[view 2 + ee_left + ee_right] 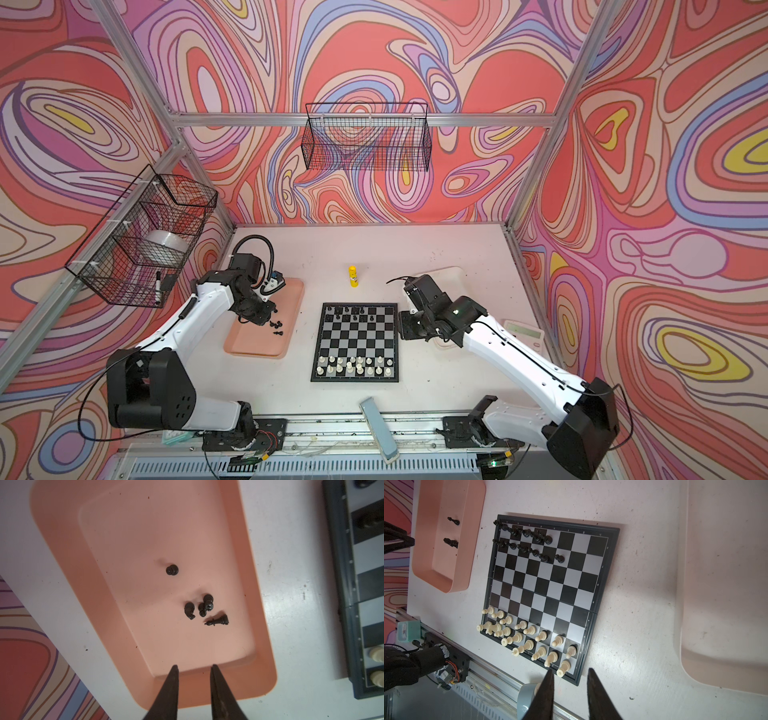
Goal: Set up the chess pieces on the board
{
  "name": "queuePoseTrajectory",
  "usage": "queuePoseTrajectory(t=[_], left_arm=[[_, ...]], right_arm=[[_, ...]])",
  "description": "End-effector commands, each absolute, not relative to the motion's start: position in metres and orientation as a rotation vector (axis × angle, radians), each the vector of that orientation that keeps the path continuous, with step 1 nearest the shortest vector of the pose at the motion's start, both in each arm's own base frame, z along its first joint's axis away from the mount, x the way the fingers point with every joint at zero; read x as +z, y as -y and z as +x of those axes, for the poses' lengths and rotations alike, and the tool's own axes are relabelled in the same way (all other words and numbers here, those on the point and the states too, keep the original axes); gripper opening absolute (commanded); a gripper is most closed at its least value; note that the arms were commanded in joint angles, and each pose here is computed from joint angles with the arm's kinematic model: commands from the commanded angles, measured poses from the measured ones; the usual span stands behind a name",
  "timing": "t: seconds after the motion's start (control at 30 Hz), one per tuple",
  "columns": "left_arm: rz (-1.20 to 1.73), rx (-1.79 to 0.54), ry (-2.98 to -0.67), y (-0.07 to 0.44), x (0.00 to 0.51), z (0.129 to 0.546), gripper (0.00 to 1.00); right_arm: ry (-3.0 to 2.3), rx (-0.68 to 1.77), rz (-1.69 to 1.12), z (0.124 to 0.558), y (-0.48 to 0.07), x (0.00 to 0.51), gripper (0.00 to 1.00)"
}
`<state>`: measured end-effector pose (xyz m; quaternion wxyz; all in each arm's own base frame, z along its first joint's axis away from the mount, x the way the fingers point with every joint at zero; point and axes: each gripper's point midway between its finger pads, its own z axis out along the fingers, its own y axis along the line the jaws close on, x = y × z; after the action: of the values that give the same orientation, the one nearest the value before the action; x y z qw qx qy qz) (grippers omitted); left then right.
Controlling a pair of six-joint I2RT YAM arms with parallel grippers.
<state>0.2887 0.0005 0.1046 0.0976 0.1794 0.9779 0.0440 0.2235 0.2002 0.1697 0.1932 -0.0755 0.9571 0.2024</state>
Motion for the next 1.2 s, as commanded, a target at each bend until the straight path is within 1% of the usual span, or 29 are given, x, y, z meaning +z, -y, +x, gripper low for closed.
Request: queuePoseTrajectory(t=[0.0,0.23,0.53,0.67,0.77,0.8,0.87,0.97,1.17], left_arm=[[0.335,0.185,-2.932,-0.013,0.102,0.293,0.27],[0.201,0.138,-2.997,-0.010,0.086,0.297,0.26],[0.047,0.172,-3.014,-0.015,0.071,0.303,0.22],[0.004,0.140,-3.024,-0.012,0.065,0.305,0.23],[-0.004,0.093,-3.025,-0.008,0.064,0.308,0.29],[-0.009,0.090,-3.030,-0.007,0.062,0.307,0.29],[-0.022,0.085,-3.047,-0.007,0.058,0.306,0.29],[-0.049,0.111,-3.059,-0.013,0.055,0.307,0.25],[-0.097,0.078,-3.072,-0.017,0.050,0.310,0.25]], right_arm=[[-2.643,0.589,-0.206,0.226,-0.200,0.181,0.28],[-2.643,0.598,-0.201,0.224,-0.200,0.179,0.28],[-2.645,0.610,-0.185,0.222,-0.200,0.176,0.28],[-2.644,0.606,-0.181,0.222,-0.198,0.176,0.28],[-2.649,0.606,-0.174,0.221,-0.198,0.174,0.28],[-2.649,0.607,-0.174,0.221,-0.198,0.174,0.28],[-2.651,0.606,-0.174,0.221,-0.198,0.172,0.28],[-2.654,0.607,-0.174,0.222,-0.199,0.172,0.28],[-2.655,0.607,-0.169,0.222,-0.199,0.171,0.28]])
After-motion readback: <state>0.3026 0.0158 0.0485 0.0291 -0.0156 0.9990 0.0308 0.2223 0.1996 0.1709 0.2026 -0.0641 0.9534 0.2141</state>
